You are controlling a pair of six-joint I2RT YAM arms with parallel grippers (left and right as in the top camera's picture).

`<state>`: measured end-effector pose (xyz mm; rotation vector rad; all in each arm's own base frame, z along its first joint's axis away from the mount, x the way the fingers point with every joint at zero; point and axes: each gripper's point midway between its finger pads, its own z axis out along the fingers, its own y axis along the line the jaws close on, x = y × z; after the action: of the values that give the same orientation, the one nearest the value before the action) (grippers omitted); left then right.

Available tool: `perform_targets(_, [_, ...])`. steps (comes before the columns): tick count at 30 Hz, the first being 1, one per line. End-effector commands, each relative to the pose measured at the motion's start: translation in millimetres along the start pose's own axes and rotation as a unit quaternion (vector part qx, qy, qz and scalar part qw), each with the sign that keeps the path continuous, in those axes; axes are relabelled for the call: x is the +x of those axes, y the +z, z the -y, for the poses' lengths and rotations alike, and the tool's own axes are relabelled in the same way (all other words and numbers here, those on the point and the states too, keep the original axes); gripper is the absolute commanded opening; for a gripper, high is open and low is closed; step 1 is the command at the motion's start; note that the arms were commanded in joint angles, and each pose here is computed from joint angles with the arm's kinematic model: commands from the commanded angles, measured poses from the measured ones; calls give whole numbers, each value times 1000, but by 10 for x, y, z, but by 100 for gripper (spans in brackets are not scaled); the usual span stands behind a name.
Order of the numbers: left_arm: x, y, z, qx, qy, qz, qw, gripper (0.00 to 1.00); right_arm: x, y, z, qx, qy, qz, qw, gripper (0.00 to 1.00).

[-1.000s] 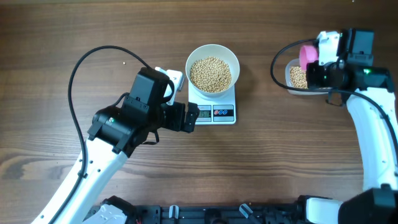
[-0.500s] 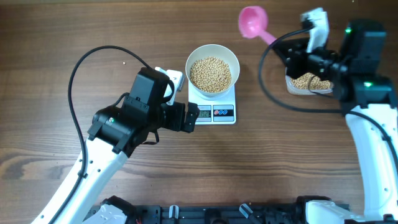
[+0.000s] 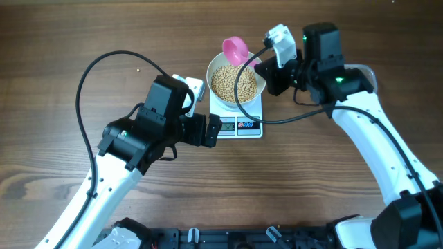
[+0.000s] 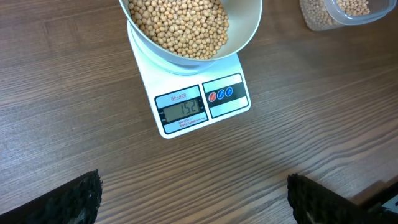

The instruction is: Scoop item into bowl and weigh 150g on scale

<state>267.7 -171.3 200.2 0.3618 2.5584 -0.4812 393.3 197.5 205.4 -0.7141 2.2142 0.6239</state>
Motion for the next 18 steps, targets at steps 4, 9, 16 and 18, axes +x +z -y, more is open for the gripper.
perform_targets(4, [-9,-2,37,6,2,0,1000,100,197,207,305,76,-12,-45,996,4])
perform_targets(9, [-9,-2,37,6,2,0,1000,100,310,299,332,85,-30,-69,994,4])
perform_targets(16, [-9,-2,37,6,2,0,1000,100,468,492,270,95,-41,-102,989,4])
perform_targets(18, [-9,-2,37,6,2,0,1000,100,492,502,298,119,-50,-109,986,4])
